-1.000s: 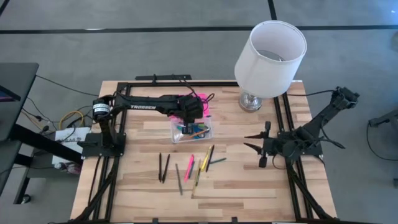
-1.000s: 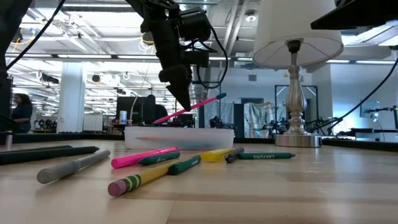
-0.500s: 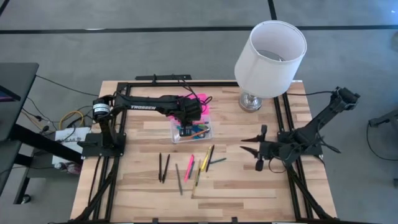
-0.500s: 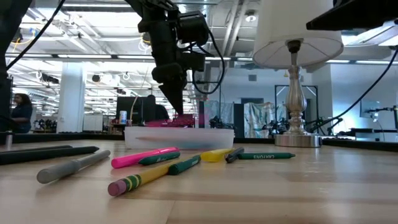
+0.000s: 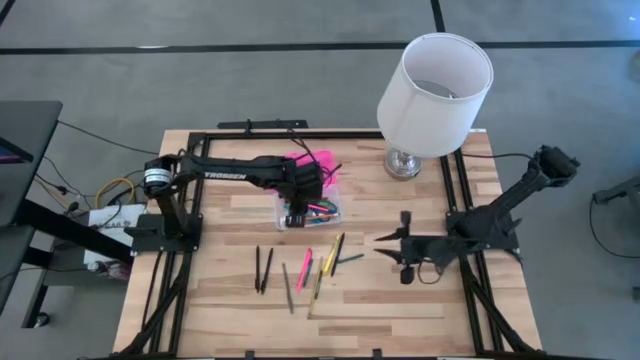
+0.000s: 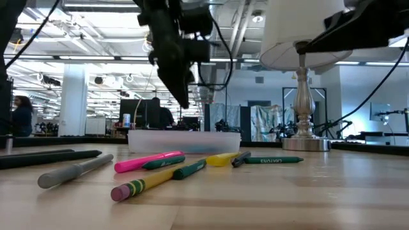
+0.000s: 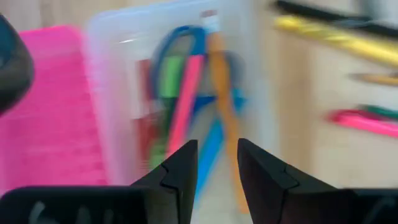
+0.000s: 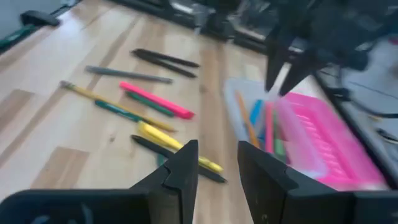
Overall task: Pick & place school supplies into a supply box
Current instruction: Put the right green crayon into the pink supply box
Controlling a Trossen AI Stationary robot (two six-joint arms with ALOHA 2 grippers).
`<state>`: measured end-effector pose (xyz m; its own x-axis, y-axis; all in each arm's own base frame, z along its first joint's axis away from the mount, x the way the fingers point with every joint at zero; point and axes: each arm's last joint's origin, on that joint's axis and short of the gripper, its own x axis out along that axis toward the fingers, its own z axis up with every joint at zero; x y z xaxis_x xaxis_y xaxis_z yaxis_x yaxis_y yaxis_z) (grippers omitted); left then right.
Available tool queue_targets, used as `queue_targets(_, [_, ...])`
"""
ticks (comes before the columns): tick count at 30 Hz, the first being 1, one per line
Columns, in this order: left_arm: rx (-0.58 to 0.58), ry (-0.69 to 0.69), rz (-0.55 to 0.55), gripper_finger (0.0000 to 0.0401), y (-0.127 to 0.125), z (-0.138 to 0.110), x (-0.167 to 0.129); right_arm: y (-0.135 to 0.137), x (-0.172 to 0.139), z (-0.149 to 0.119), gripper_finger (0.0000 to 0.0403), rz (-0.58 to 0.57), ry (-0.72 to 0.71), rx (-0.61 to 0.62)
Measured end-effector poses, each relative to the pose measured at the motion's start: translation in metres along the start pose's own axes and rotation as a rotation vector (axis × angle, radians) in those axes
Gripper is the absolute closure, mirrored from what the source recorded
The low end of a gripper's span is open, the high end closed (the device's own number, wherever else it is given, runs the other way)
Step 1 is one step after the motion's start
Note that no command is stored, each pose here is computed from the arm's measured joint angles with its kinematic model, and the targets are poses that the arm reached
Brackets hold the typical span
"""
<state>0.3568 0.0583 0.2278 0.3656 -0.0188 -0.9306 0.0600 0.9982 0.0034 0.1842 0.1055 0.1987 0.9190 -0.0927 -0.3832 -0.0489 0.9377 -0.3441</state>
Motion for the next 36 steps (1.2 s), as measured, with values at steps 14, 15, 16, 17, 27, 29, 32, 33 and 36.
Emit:
queue_targets(14, [0.150,-0.203,0.189,0.0291,-0.110,-0.026,-0.104,-0.014,0.065,-0.031,0.0296,0.184,0.132,0.079])
queue_targets(15, [0.143,-0.217,0.218,0.0291,-0.117,-0.035,-0.110,-0.014,0.068,-0.033,0.0296,0.192,0.139,0.085])
queue_targets(16, [0.131,-0.235,0.246,0.0291,-0.122,-0.045,-0.115,-0.012,0.072,-0.035,0.0296,0.202,0.139,0.092])
queue_targets(17, [0.118,-0.255,0.269,0.0291,-0.127,-0.056,-0.119,-0.011,0.075,-0.037,0.0296,0.211,0.147,0.092])
queue_targets(27, [-0.034,-0.622,0.351,0.0291,-0.157,-0.169,-0.126,-0.004,0.094,-0.040,0.0296,0.239,0.168,0.094])
queue_targets(29, [-0.023,-0.701,0.353,0.0291,-0.162,-0.185,-0.118,-0.004,0.098,-0.038,0.0296,0.267,0.157,0.115])
queue_targets(32, [0.003,-0.785,0.372,0.0291,-0.167,-0.201,-0.105,-0.004,0.103,-0.038,0.0296,0.288,0.159,0.138])
queue_targets(33, [0.006,-0.803,0.373,0.0291,-0.169,-0.205,-0.102,-0.003,0.104,-0.038,0.0296,0.291,0.163,0.144])
queue_targets(36, [0.026,-0.824,0.376,0.0291,-0.172,-0.213,-0.095,-0.003,0.105,-0.038,0.0296,0.291,0.164,0.145])
